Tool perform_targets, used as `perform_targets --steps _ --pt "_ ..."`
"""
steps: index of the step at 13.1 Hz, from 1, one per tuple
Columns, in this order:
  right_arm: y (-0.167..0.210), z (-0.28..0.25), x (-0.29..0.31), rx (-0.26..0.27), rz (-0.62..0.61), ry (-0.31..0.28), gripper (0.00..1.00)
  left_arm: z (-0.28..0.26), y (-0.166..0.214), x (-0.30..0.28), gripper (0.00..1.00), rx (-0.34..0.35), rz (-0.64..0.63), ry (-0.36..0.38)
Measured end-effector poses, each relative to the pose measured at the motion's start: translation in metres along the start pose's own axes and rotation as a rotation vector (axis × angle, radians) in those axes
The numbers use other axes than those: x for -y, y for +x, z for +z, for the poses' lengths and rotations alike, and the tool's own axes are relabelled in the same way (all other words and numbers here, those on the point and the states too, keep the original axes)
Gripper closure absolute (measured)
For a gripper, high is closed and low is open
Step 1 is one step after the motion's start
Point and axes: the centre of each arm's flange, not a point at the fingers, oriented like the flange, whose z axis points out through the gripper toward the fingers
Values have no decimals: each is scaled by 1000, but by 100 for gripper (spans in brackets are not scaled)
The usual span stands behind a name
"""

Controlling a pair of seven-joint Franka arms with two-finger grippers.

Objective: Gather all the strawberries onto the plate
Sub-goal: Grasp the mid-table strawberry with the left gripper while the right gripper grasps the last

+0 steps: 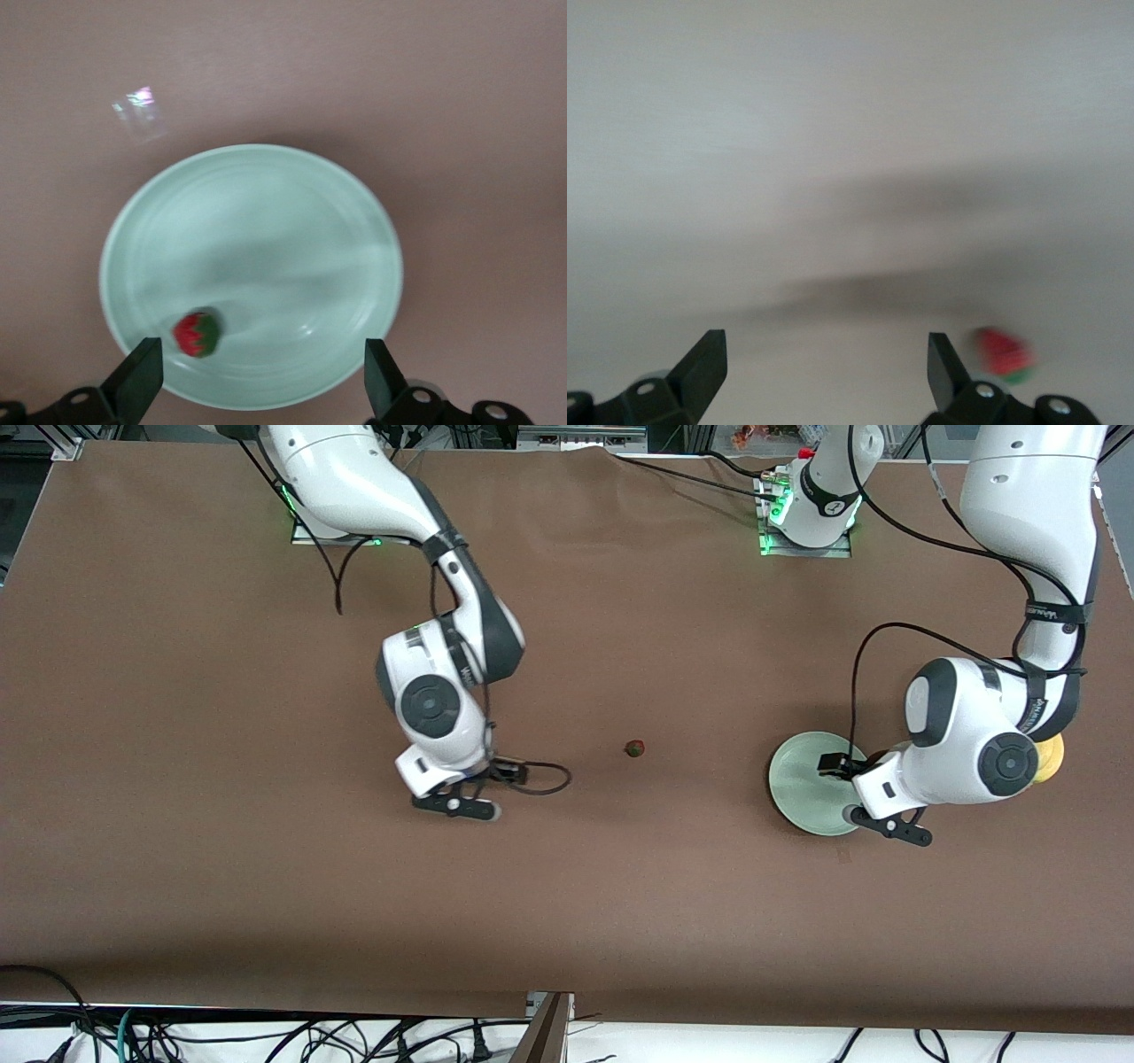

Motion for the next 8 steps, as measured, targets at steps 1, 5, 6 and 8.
perform_targets --steps 1,5,6,8 --pt "1 11 -22 -4 -30 -10 0 0 4 -26 0 3 -44 7" --pt "-23 64 -85 -51 -76 -22 0 10 8 -145 0 14 -259 24" --pt "-29 73 -92 -58 -77 -25 1 14 7 -172 0 9 -319 28" --pt "-36 80 -96 -58 -79 -29 3 23 8 -216 0 -33 -411 11"
